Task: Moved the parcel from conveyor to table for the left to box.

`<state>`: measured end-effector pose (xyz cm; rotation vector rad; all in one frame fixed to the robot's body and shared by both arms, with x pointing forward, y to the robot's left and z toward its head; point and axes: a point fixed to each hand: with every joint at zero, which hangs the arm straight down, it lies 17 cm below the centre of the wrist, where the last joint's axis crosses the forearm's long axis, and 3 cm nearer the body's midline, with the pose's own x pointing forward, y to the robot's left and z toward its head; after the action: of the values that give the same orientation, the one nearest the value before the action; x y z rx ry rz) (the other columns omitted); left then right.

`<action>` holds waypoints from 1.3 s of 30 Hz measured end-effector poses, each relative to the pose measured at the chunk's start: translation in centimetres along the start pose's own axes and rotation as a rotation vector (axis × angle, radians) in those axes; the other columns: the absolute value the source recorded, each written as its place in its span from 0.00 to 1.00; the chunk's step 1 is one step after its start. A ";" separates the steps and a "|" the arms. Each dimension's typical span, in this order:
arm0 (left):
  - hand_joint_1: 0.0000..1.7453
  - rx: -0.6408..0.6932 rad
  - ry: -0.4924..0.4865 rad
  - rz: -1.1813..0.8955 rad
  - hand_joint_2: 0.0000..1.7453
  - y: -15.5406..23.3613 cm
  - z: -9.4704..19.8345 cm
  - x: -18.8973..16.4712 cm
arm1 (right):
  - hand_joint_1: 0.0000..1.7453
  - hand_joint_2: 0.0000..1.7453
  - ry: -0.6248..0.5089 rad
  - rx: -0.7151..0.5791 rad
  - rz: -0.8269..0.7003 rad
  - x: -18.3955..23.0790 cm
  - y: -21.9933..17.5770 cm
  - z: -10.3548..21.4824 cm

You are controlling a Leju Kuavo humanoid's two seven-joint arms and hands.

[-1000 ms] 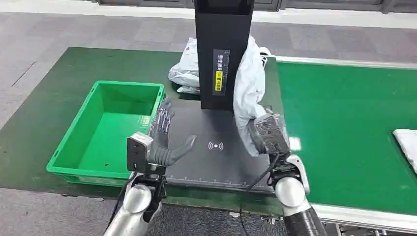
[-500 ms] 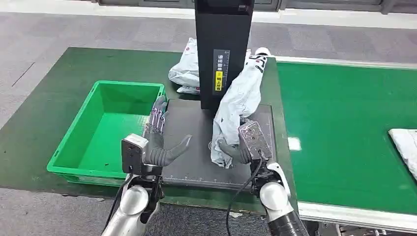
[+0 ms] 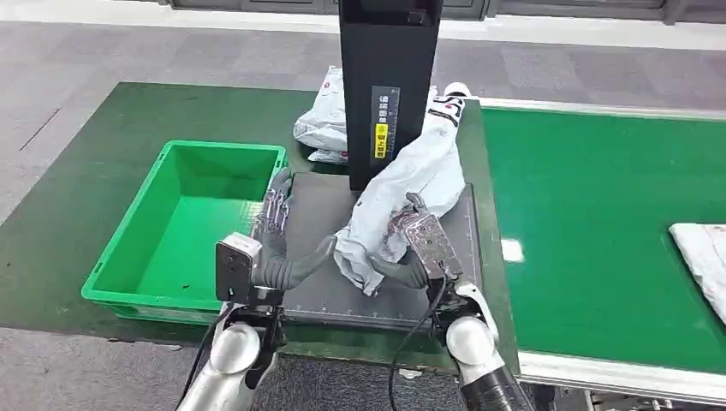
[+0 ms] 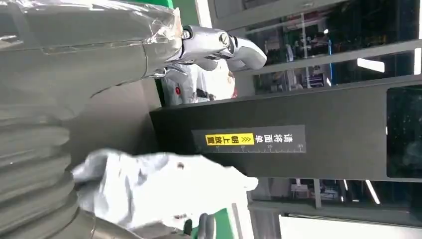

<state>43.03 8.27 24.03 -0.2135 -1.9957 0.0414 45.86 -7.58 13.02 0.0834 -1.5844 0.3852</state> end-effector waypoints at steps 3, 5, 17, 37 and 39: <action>0.00 -0.013 0.001 -0.003 1.00 -0.2 -0.2 -0.1 | 0.00 1.00 -0.001 0.067 0.029 0.0 1.5 0.0; 0.00 -0.019 0.004 -0.004 1.00 -0.4 -0.2 -0.3 | 0.00 1.00 -0.023 0.121 0.028 0.5 2.7 0.3; 0.00 -0.033 0.012 -0.010 1.00 -0.6 -0.2 -1.0 | 0.00 1.00 -0.219 0.279 -0.085 5.6 4.9 2.0; 0.00 -0.034 0.066 -0.091 1.00 -0.3 0.1 -2.9 | 0.00 1.00 -0.370 -0.114 0.058 10.3 -2.8 2.6; 0.00 -0.037 0.072 -0.103 1.00 -0.4 0.1 -3.2 | 0.00 1.00 -0.390 -0.185 0.050 10.7 -4.3 3.1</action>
<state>44.15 7.38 21.14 -0.1345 -1.9341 -0.0682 43.49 -10.57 24.34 -0.0262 -2.0035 0.2693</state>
